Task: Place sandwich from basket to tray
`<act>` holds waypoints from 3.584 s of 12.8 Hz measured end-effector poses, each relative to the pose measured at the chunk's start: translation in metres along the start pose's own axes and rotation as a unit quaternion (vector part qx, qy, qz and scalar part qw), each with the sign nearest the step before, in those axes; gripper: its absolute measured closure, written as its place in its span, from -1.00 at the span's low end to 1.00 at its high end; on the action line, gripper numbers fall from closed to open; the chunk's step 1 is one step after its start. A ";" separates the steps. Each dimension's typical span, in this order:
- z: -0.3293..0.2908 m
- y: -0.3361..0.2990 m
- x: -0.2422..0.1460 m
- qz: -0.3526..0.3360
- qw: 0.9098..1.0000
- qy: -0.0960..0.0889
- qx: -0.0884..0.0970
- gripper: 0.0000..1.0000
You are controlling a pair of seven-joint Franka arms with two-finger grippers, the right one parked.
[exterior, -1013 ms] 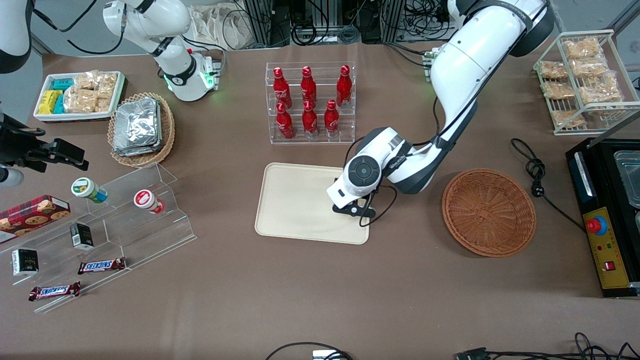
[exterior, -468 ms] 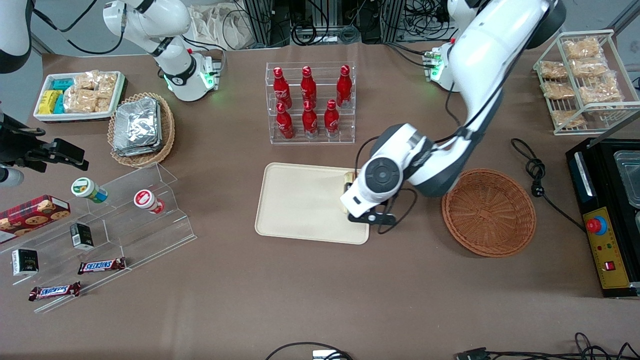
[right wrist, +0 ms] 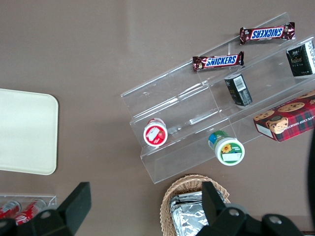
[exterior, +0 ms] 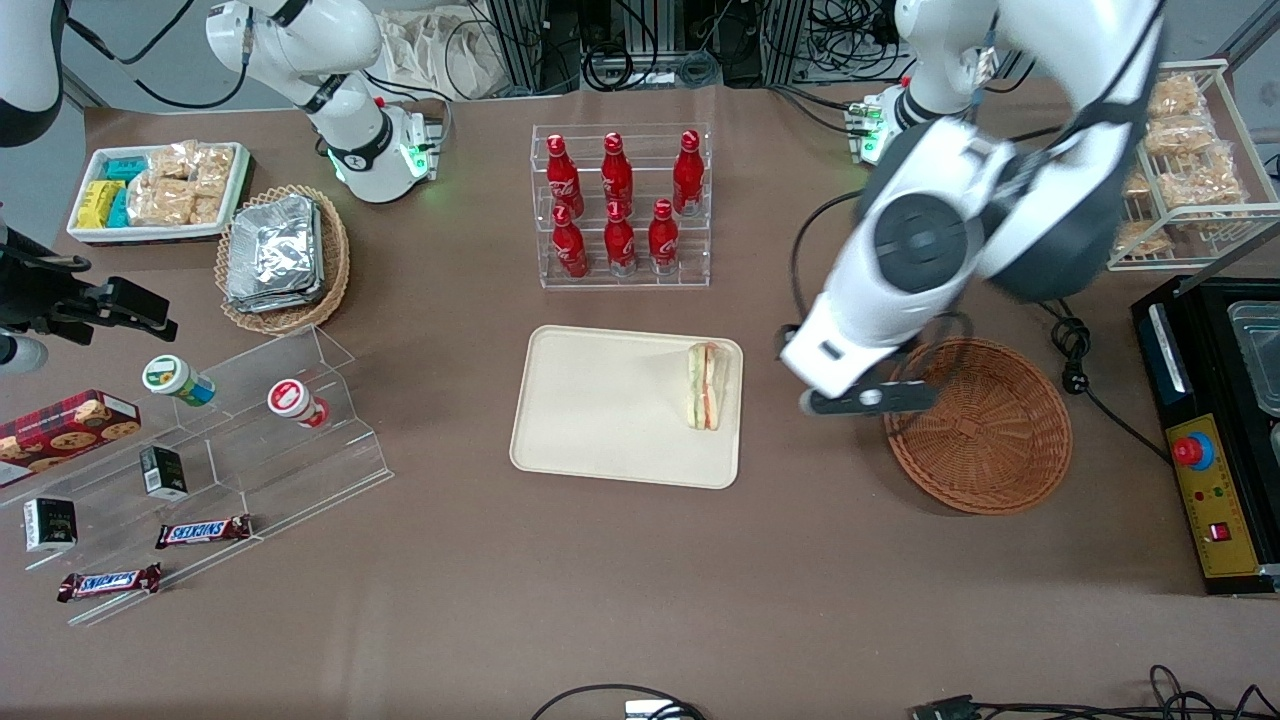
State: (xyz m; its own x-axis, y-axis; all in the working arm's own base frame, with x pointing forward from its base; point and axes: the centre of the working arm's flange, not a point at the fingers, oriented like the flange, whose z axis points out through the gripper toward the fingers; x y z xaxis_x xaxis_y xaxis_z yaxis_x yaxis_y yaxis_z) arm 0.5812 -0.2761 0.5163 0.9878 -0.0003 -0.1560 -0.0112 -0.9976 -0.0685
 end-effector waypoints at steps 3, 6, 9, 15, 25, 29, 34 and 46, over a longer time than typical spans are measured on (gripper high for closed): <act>-0.042 -0.071 -0.010 0.008 1.000 -0.008 0.005 -1.00; -0.071 -0.116 -0.028 0.024 1.000 -0.012 0.014 -1.00; -0.076 -0.153 -0.031 0.047 0.998 -0.025 0.015 -1.00; -0.053 -0.167 -0.036 0.046 0.997 -0.065 0.023 -1.00; -0.048 -0.194 -0.049 0.033 0.996 -0.074 0.037 -1.00; -0.050 -0.204 -0.051 0.030 0.998 -0.053 0.028 -1.00; -0.042 -0.211 -0.071 0.026 1.000 -0.011 0.000 -1.00; -0.046 -0.213 -0.065 0.050 0.999 0.016 -0.012 -1.00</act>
State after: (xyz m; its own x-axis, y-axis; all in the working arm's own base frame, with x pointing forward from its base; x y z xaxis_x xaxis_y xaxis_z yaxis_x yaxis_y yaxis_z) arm 0.5266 -0.0667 0.5862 0.9864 -0.1016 -0.1295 -0.1065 -0.9938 -0.0313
